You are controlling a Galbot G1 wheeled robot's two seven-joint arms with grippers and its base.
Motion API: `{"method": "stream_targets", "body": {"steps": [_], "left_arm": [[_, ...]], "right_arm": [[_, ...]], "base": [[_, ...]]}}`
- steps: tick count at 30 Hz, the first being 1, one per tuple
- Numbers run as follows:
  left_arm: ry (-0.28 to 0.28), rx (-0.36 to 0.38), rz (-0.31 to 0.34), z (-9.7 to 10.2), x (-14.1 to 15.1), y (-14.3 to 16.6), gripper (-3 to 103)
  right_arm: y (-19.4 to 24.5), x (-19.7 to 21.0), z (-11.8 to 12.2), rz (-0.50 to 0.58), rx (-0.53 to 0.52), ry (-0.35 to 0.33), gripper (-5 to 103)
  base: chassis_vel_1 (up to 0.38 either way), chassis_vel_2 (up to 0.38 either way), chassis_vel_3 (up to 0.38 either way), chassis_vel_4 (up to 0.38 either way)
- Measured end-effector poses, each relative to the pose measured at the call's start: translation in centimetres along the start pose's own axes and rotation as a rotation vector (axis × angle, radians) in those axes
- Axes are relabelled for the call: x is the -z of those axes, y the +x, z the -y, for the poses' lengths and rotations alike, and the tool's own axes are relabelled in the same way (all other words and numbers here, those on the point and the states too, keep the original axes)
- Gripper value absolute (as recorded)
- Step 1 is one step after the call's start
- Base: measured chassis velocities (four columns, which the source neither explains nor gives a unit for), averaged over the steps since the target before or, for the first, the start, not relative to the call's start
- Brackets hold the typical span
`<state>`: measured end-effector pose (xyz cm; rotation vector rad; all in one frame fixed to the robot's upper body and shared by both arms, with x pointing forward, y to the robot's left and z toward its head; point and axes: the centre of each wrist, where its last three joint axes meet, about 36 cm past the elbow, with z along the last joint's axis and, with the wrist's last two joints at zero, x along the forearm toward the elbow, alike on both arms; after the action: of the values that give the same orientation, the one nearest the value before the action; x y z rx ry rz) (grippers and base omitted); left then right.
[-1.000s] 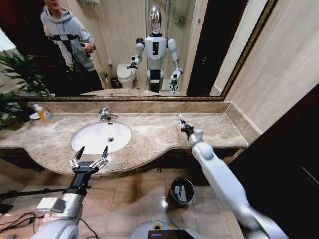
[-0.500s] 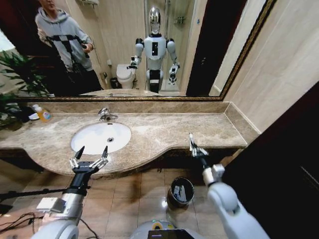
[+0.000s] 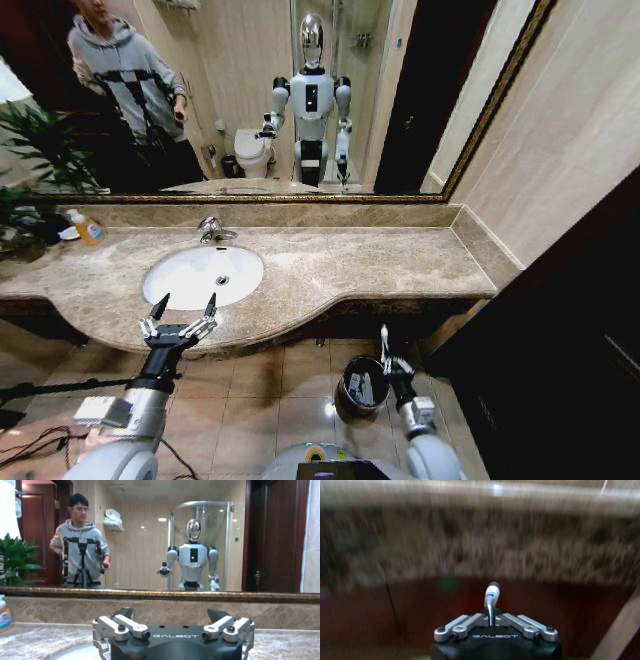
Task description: Pick up the trash from the sink and place it in the trash bin.
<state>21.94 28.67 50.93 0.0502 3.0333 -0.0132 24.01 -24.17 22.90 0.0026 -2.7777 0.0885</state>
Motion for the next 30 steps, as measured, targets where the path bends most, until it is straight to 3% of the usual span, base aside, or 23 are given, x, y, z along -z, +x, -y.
{"method": "stream_targets", "body": {"steps": [6,15,30], "left_arm": [[0.0,0.0,0.0,0.0,0.0,0.0,100],[0.0,0.0,0.0,0.0,0.0,0.0,100],[0.0,0.0,0.0,0.0,0.0,0.0,100]], "right_arm": [[-3.6,-4.8,1.1,-0.117,0.002,0.007,2],[-7.8,-10.4,2.2,-0.278,0.057,0.088,2],[-13.1,-13.8,2.6,-0.417,0.087,0.131,2]], "base": [[0.0,0.0,0.0,0.0],[0.0,0.0,0.0,0.0],[0.0,0.0,0.0,0.0]]}}
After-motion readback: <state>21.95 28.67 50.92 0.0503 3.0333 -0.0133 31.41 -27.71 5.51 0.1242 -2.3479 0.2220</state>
